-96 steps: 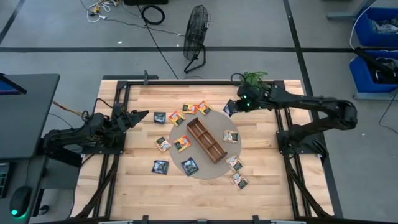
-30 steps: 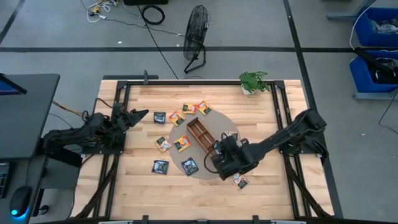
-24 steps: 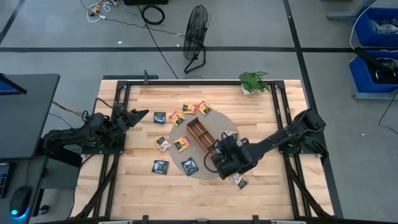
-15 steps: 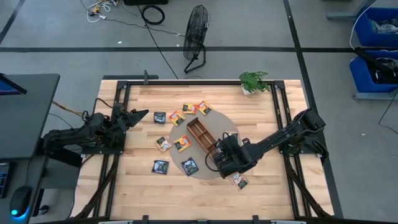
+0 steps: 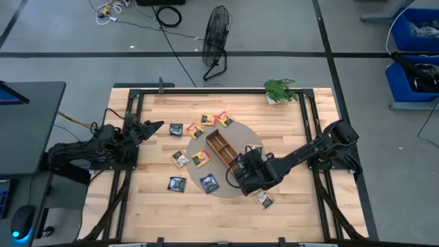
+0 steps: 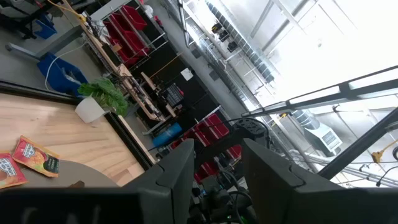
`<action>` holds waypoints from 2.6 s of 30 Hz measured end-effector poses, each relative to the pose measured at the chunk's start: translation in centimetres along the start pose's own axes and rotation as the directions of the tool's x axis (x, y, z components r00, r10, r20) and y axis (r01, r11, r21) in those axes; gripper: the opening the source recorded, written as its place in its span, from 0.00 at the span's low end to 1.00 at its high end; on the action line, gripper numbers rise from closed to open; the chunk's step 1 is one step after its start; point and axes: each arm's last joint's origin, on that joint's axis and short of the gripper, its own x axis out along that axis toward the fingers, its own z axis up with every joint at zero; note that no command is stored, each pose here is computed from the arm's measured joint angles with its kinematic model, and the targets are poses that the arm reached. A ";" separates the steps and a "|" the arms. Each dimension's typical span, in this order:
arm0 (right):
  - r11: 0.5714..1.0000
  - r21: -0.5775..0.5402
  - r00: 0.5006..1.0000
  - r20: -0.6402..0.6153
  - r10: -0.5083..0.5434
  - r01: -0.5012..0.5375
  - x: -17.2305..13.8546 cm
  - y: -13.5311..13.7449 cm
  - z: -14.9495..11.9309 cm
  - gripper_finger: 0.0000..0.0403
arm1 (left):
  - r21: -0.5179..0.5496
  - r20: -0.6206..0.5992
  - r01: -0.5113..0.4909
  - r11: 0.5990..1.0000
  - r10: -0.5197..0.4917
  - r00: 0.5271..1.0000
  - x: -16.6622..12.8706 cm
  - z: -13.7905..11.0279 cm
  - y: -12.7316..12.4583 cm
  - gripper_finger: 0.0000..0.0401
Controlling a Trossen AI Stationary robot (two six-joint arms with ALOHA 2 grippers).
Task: Pick & Place Tea
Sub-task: Put the purple tea bag into the right section of the wooden organizer
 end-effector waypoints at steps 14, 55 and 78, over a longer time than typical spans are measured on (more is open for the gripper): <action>1.000 -0.008 1.000 -0.007 -0.017 0.017 0.3 -0.2 0.3 0.11 | 0.000 0.000 0.000 1.000 0.000 1.000 0.0 0.0 0.0 0.35; 0.828 -0.170 0.845 -0.106 0.523 -0.534 -4.3 2.1 5.5 0.39 | -0.076 -0.259 0.181 0.981 -0.195 0.946 -0.2 -0.8 -0.6 0.35; 0.851 -0.209 0.876 -0.158 0.456 -0.482 -3.9 1.4 5.1 0.39 | 0.223 -0.813 0.009 0.975 0.181 0.554 2.9 -4.6 -2.3 0.35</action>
